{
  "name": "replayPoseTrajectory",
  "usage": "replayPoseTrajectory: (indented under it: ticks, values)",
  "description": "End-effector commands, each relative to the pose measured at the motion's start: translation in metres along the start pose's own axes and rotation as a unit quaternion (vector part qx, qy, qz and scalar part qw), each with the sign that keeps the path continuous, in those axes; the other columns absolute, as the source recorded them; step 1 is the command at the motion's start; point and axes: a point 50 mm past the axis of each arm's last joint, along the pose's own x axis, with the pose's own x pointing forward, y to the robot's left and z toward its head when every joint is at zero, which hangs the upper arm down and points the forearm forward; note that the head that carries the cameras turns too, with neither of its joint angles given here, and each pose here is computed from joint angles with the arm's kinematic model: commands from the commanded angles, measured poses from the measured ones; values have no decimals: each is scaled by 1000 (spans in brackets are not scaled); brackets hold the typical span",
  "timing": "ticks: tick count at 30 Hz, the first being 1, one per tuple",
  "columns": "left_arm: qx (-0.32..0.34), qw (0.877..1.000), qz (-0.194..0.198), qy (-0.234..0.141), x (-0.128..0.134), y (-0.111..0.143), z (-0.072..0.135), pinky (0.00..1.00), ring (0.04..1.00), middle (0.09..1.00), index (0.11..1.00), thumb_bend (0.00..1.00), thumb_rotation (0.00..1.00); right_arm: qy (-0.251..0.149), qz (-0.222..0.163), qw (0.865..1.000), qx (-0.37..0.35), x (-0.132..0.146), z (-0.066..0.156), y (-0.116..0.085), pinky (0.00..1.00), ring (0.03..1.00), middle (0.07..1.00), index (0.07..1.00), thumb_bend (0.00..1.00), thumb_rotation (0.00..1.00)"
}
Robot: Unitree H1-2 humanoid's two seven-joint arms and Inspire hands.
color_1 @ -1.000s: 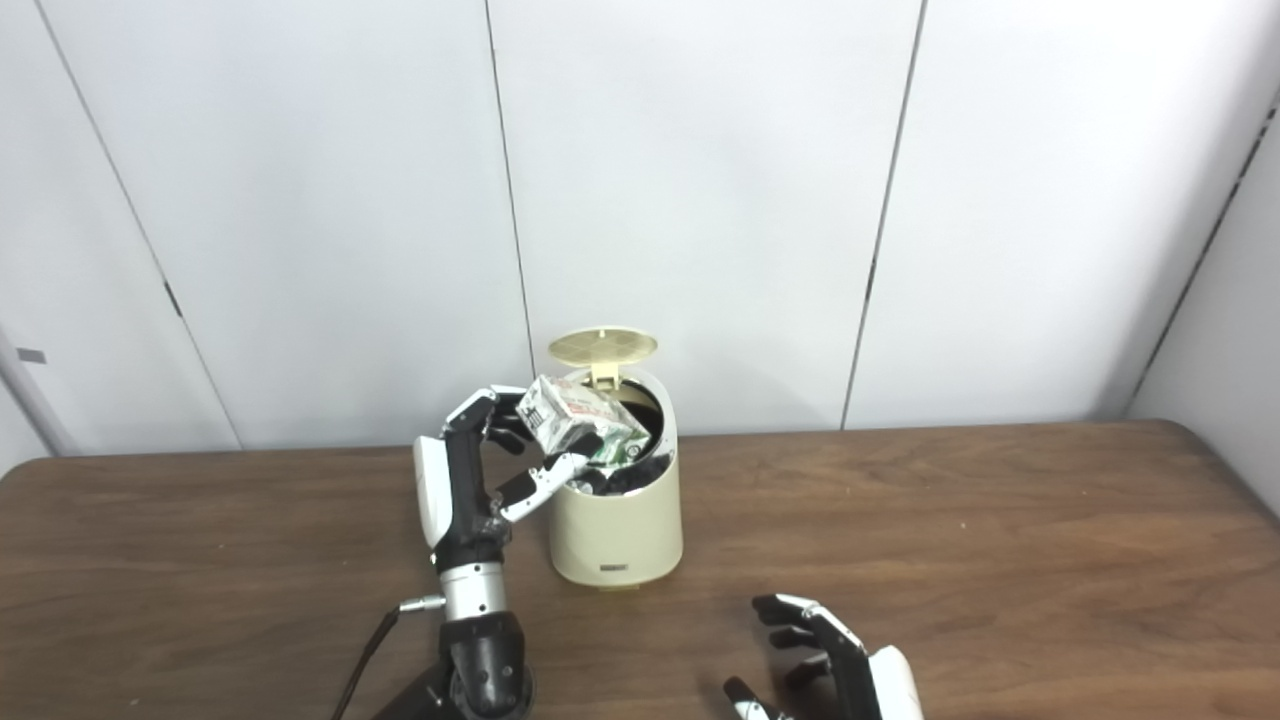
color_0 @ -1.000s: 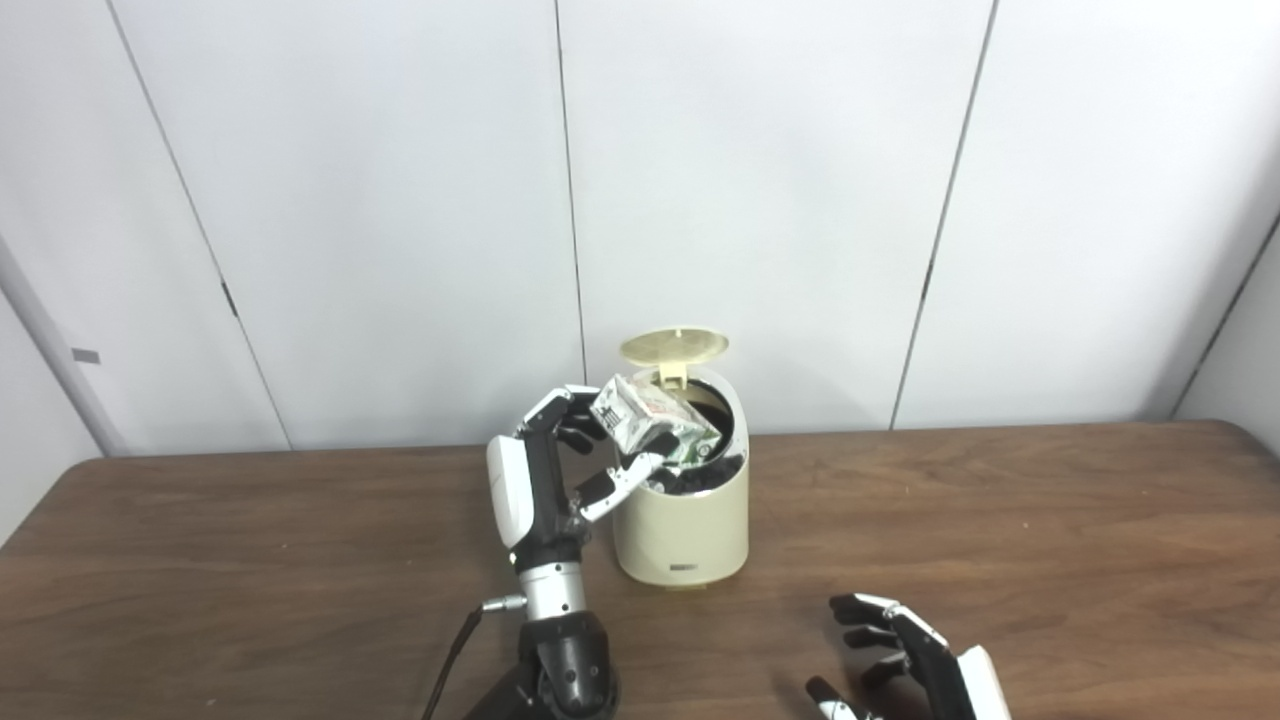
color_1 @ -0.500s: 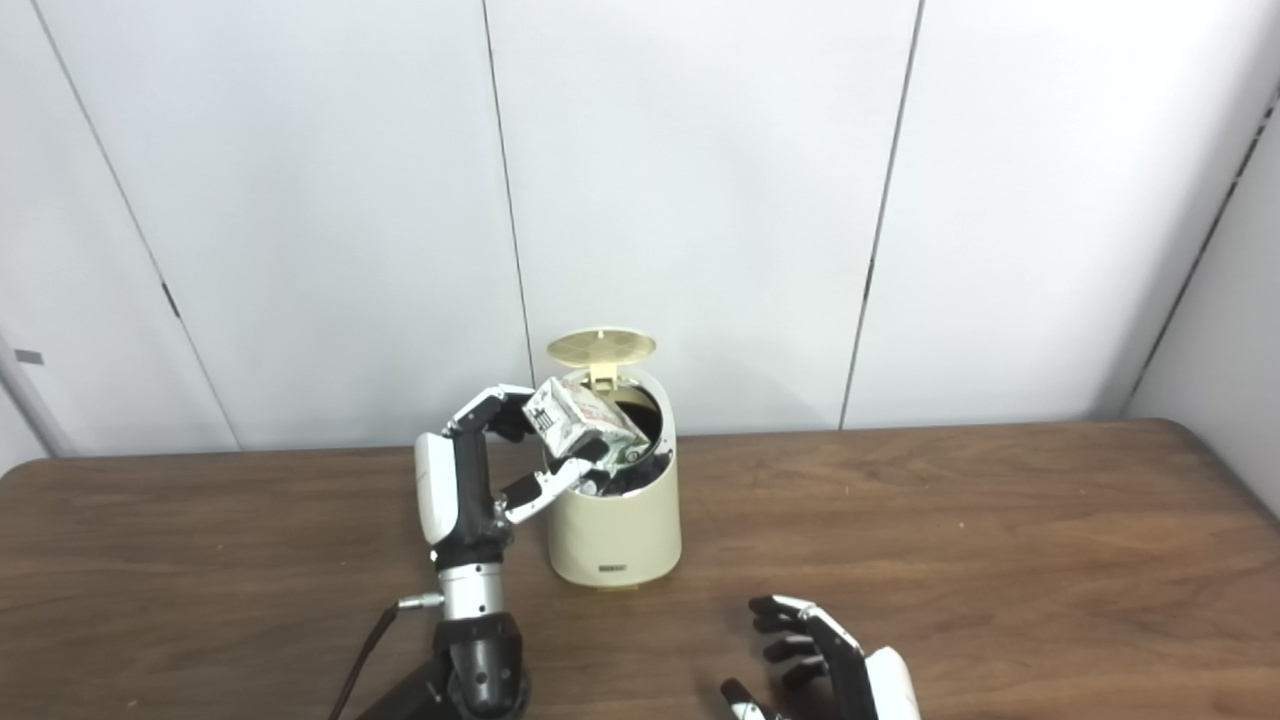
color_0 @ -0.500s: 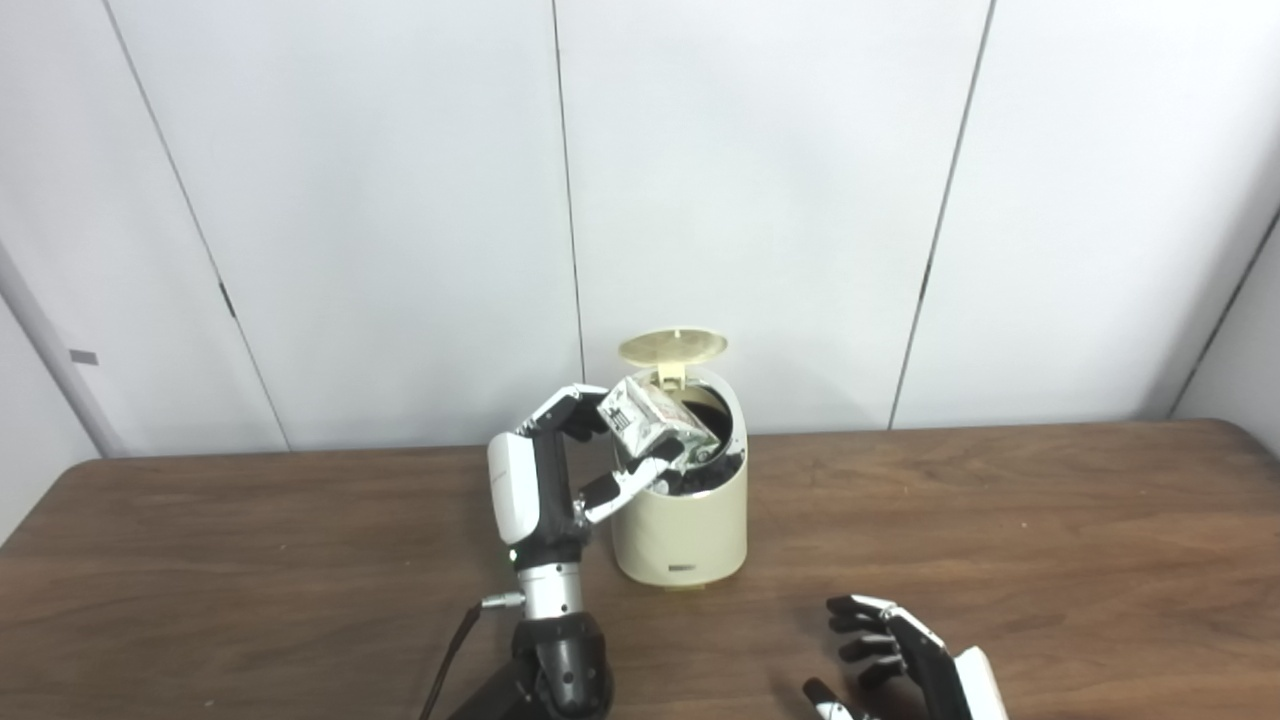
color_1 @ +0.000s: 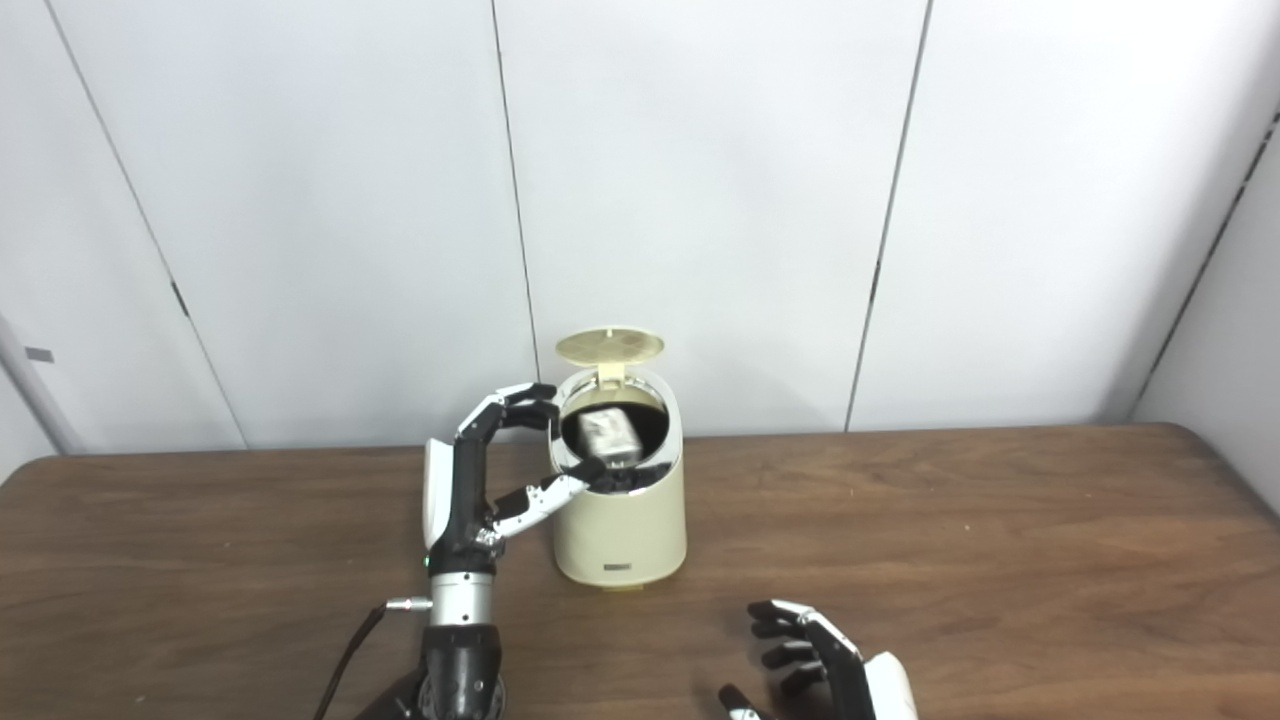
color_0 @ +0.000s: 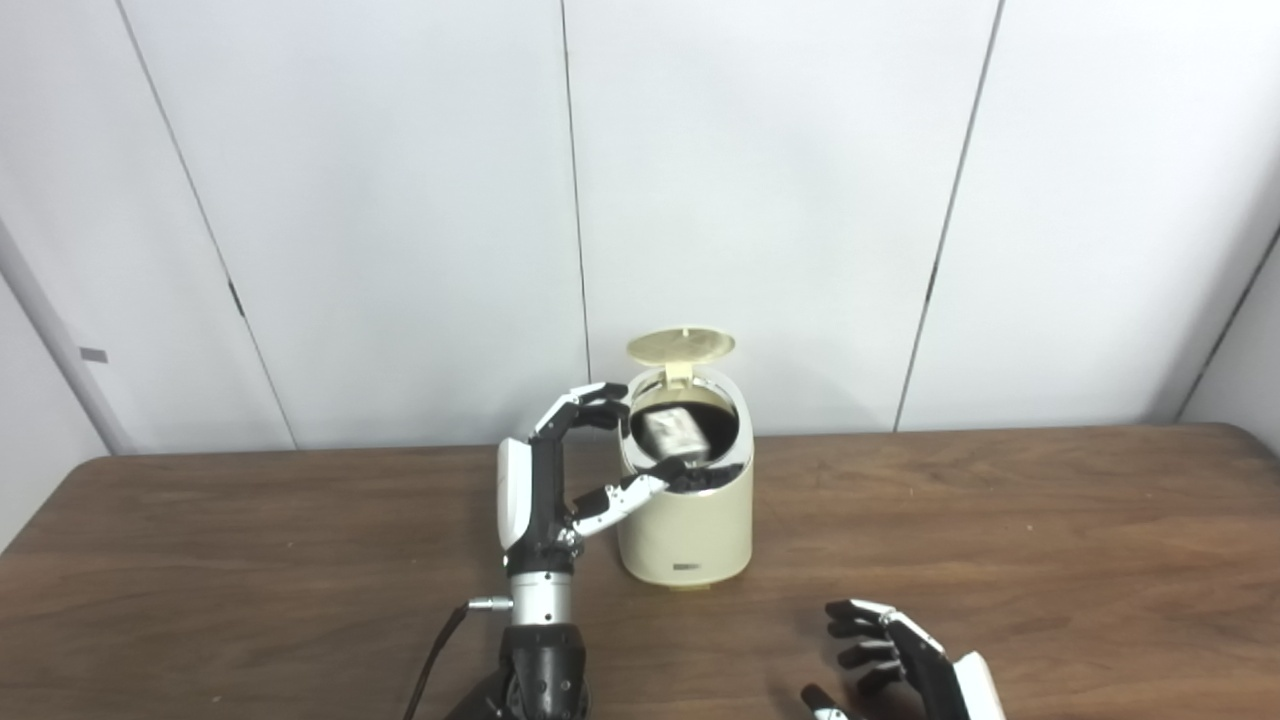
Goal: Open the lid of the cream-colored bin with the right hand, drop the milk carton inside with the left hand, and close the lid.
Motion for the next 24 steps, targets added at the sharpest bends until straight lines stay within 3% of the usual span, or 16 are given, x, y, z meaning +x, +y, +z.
replayPoseTrajectory:
  ticks: [1, 6, 10, 12, 15, 17, 20, 21, 24]
  values:
    - [4, 1000, -25, -16, 9, -6, 9, 729, 671, 640, 672, 1000, 431, 9, 27, 1000, 9, -7, -1, 10, 416, 561, 649, 697, 311, 0]
    - [6, 1000, -24, -14, 9, -4, 7, 714, 671, 659, 675, 1000, 423, 16, 31, 999, 5, -8, 0, 9, 490, 623, 692, 698, 315, 0]
    - [4, 1000, -23, -11, 8, -3, 6, 697, 672, 663, 673, 1000, 422, 14, 29, 999, 3, -8, 0, 9, 478, 614, 684, 697, 314, 0]
    - [1, 1000, -22, -9, 8, -2, 6, 682, 668, 661, 671, 1000, 422, 13, 28, 1000, 4, -8, 0, 9, 427, 569, 655, 697, 315, 0]
    - [-12, 1000, -18, -5, 6, 2, 7, 671, 661, 652, 660, 1000, 429, 13, 29, 999, 7, -8, 1, 10, 472, 608, 677, 696, 314, 0]
    - [-27, 1000, -11, -8, 3, 8, 11, 626, 633, 631, 644, 987, 499, 12, 29, 999, 7, -8, 1, 10, 487, 622, 686, 696, 313, 0]
    - [-39, 999, 2, -23, -5, 23, 16, 483, 520, 549, 575, 753, 697, 1, 22, 1000, 14, -7, 3, 11, 491, 623, 684, 691, 309, 0]
    - [-41, 999, 4, -28, -8, 29, 18, 462, 497, 530, 558, 681, 751, -3, 18, 1000, 15, -6, 3, 11, 430, 564, 652, 690, 306, 0]
    - [-53, 997, 4, -47, -20, 52, 26, 417, 461, 496, 528, 540, 844, -31, 7, 999, 16, -3, 8, 10, 456, 595, 676, 690, 299, 104]
